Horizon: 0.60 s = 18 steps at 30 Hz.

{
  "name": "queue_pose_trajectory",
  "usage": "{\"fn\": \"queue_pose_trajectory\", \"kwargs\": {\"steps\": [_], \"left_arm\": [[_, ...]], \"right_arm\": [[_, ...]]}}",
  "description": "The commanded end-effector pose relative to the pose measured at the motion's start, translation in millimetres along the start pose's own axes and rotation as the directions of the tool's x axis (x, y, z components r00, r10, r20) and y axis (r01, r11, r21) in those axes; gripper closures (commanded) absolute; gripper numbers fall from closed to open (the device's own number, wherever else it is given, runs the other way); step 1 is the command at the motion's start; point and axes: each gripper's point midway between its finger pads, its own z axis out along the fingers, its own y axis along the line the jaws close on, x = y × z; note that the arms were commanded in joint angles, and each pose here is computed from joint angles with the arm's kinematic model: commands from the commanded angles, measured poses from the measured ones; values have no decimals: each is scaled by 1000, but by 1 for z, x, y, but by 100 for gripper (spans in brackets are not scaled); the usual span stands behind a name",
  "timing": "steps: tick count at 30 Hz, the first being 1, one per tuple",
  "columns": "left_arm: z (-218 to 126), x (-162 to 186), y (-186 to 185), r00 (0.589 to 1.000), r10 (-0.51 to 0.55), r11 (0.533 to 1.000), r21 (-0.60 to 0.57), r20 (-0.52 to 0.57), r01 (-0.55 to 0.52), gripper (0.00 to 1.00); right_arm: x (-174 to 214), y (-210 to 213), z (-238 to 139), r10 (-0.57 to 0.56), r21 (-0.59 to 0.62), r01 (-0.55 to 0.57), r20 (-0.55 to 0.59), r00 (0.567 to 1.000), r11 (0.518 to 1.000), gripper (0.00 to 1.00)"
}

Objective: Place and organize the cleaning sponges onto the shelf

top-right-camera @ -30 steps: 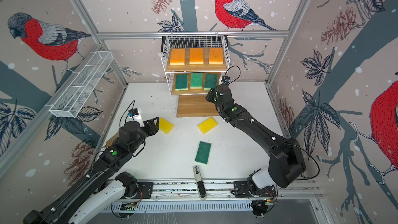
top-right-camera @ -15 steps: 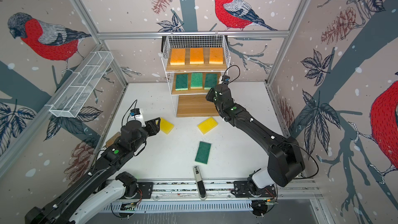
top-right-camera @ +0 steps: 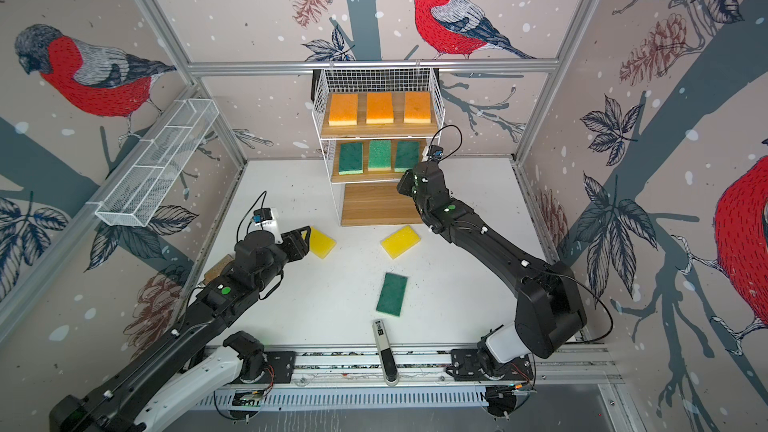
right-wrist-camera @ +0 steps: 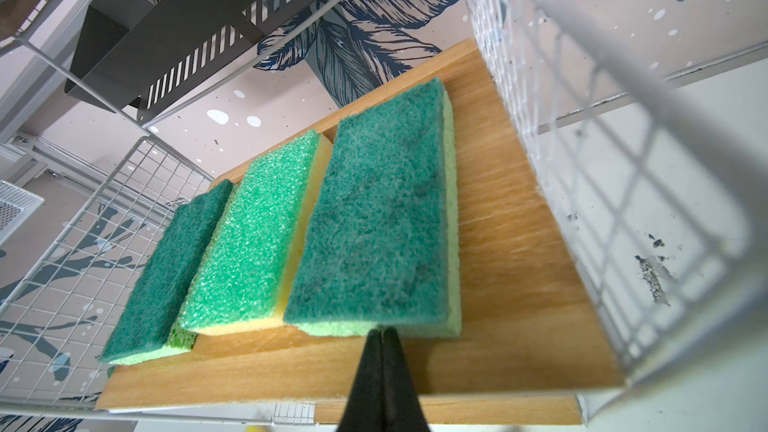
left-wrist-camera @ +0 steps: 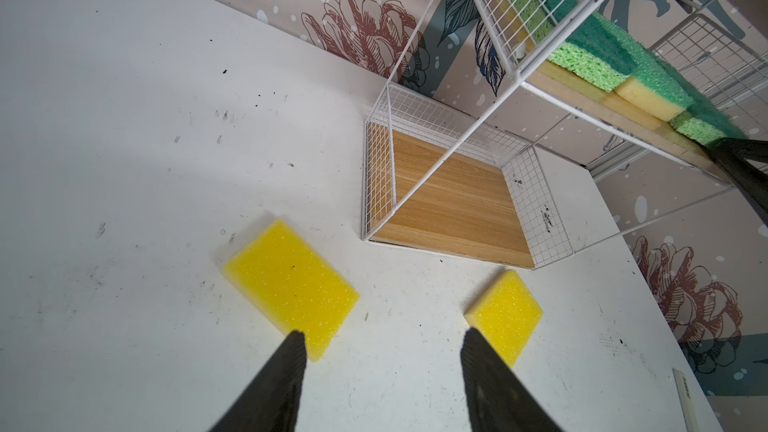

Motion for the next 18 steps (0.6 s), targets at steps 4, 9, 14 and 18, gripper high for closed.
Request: {"fn": "queue_pose_trajectory", "kwargs": {"steps": [4, 9, 14, 18], "left_arm": [[-2, -13, -10, 999, -17, 999, 41, 43, 15, 39], [-4, -14, -10, 999, -17, 999, 35, 44, 15, 40], [-3, -15, -11, 999, -23, 999, 40, 46, 21, 40], [-1, -13, -13, 999, -28, 999, 47, 36, 27, 40]], "right_arm": [[-11, -10, -1, 27, 40, -28, 41, 999, 999, 94], [-10, -10, 0, 32, 37, -34, 35, 999, 999, 94], [-9, -6, -4, 36, 20, -36, 31, 999, 999, 94], [-11, -6, -10, 26, 35, -27, 51, 998, 999, 94]]}}
